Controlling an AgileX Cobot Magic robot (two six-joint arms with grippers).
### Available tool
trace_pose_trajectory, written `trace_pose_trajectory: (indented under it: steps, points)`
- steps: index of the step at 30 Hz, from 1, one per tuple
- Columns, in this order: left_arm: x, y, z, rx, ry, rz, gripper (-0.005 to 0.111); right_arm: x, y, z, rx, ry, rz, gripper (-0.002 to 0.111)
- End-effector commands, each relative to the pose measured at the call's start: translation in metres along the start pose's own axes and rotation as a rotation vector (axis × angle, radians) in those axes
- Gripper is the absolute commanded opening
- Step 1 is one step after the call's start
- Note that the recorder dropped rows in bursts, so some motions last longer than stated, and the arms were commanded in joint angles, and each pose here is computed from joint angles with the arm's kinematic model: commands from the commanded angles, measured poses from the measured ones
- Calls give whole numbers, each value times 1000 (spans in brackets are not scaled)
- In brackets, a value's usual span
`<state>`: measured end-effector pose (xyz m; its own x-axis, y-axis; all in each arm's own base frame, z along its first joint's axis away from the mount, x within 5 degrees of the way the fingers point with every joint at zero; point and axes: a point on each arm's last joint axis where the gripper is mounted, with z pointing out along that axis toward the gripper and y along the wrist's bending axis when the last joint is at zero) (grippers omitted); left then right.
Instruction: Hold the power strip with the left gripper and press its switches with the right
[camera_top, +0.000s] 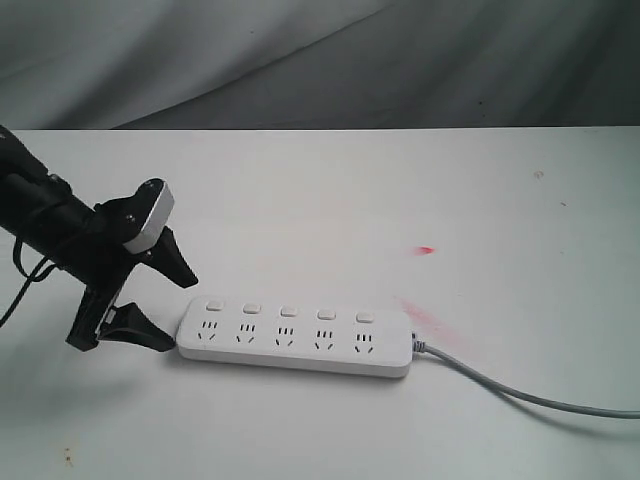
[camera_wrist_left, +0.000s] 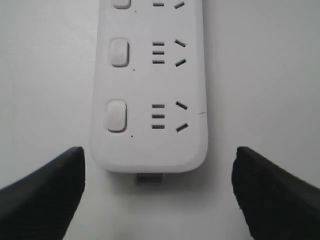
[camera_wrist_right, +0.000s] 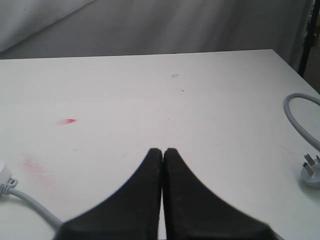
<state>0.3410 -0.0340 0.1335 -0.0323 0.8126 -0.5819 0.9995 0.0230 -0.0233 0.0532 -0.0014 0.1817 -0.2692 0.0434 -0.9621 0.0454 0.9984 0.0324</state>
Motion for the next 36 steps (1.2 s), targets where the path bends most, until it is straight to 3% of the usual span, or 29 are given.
trace_pose_trajectory:
  steps: [1, 9, 19, 36]
  points:
    - [-2, 9, 8, -3, 3, 19, 76, 0, 0, 0, 8, -15, 4, 0]
    - [2, 22, 13, -2, -4, 19, 76, 0, 0, 0, 8, -15, 4, 0]
    - [4, 18, 22, 68, -43, -4, 76, 0, 0, 0, 8, -15, 4, 0]
    - [6, 19, 30, 79, -63, -29, 72, 0, 0, 0, 8, -15, 4, 0]
